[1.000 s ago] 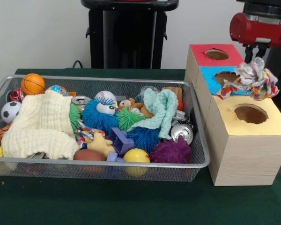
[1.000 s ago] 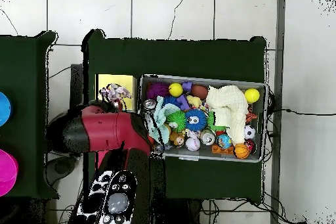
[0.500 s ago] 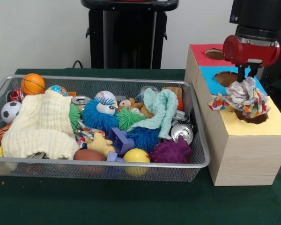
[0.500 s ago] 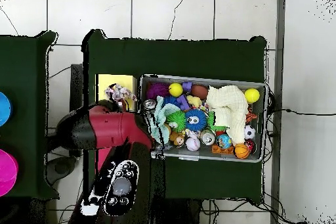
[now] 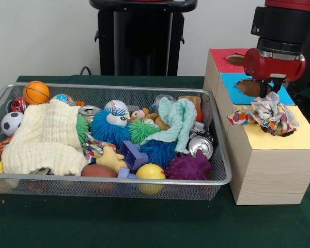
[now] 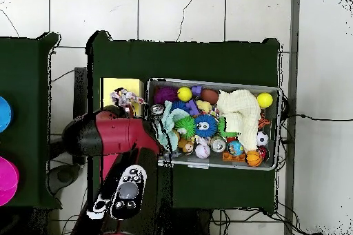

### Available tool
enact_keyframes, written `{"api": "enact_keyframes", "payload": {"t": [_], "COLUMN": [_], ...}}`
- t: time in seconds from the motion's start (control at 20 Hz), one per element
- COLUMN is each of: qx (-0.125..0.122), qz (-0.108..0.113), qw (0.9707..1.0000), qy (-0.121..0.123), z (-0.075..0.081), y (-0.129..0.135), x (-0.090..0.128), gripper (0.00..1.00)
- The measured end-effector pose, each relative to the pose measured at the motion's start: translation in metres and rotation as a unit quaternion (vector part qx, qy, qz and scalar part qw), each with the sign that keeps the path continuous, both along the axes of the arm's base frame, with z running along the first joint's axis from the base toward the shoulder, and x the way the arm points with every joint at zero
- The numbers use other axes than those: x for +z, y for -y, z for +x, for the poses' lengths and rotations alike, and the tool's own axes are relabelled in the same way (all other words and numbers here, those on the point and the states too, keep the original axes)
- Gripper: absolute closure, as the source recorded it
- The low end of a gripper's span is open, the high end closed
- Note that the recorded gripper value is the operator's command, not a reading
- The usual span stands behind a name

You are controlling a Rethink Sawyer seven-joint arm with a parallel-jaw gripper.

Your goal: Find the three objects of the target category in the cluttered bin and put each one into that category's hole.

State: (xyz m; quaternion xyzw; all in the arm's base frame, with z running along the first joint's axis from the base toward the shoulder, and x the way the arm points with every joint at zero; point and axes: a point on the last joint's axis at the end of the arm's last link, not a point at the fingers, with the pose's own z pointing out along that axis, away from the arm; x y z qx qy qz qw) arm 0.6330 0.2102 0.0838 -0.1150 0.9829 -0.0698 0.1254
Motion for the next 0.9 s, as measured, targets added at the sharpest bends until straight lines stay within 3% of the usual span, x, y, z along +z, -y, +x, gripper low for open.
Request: {"api": "enact_keyframes", "payload": {"t": [0.4,0.65,0.9], "qx": [-0.002,-0.009,-0.019], "qz": [0.003,0.017,0.046], "qw": [1.0000,0.9998,0.9987], "qy": [0.002,0.002,0.009], "z": [0.001,0.006,0.018], "y": [0.000,0.002,0.005], "x": [-0.001,-0.002,-0.008], "gripper": [1.00,1.00,1.00]}}
